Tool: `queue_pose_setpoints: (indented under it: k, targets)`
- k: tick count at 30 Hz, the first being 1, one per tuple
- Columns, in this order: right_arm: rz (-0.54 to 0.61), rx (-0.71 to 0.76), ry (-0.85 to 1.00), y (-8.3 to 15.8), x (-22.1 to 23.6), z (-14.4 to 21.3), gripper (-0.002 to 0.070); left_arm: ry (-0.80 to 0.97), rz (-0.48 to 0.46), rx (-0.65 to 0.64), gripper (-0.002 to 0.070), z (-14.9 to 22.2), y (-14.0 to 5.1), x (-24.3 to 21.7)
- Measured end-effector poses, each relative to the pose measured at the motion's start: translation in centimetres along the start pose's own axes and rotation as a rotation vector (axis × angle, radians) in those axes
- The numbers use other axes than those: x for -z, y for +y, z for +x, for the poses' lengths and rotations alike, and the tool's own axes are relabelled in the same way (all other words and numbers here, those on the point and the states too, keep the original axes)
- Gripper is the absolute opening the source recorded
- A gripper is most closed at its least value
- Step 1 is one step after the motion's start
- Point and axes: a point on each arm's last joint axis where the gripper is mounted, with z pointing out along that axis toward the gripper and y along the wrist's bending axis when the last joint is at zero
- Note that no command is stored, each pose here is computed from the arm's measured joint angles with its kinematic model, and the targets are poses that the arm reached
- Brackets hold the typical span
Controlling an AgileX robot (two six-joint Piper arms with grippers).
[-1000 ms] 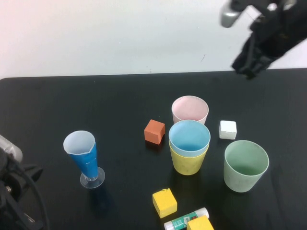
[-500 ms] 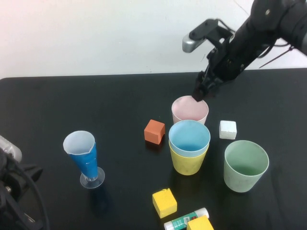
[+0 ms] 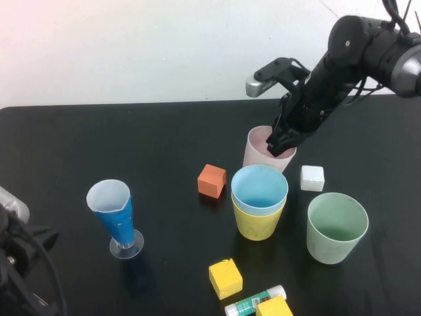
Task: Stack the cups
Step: Pick up the pink cup, then place the pink cup on the green cup
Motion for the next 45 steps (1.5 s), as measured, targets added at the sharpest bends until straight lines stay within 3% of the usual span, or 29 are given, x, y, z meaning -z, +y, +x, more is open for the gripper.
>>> queue_pose_setpoints:
  k: [5,10,16,21,24,32,45]
  targets:
    - [0.034,0.024,-0.019,0.6,2.7,-0.3,0.0029,0.019,0.014,0.018,0.0001,0.2,-0.1,0.0]
    - [0.113,0.069,-0.080,2.2,10.6,-0.2,0.0029,0.059,0.030,0.032,0.0000,0.5,-0.3,0.0]
    - [0.307,0.140,-0.179,5.7,22.1,2.1,0.0028,0.069,0.049,0.050,0.0000,0.6,-0.5,0.0]
    - [0.301,0.149,-0.239,9.1,26.3,5.1,0.0028,0.030,0.064,0.067,0.0000,0.3,-0.6,0.0]
    - [0.256,0.133,-0.196,9.9,25.3,6.9,0.0028,0.014,0.079,0.085,0.0000,0.1,-0.7,0.0]
    - [0.119,0.061,0.036,8.9,17.6,10.1,0.0028,-0.004,0.106,0.112,0.0000,-0.1,-1.0,0.1]
    - [0.066,0.059,0.058,7.5,13.2,9.6,0.0029,-0.015,0.137,0.151,-0.0001,-0.2,-1.2,0.1]
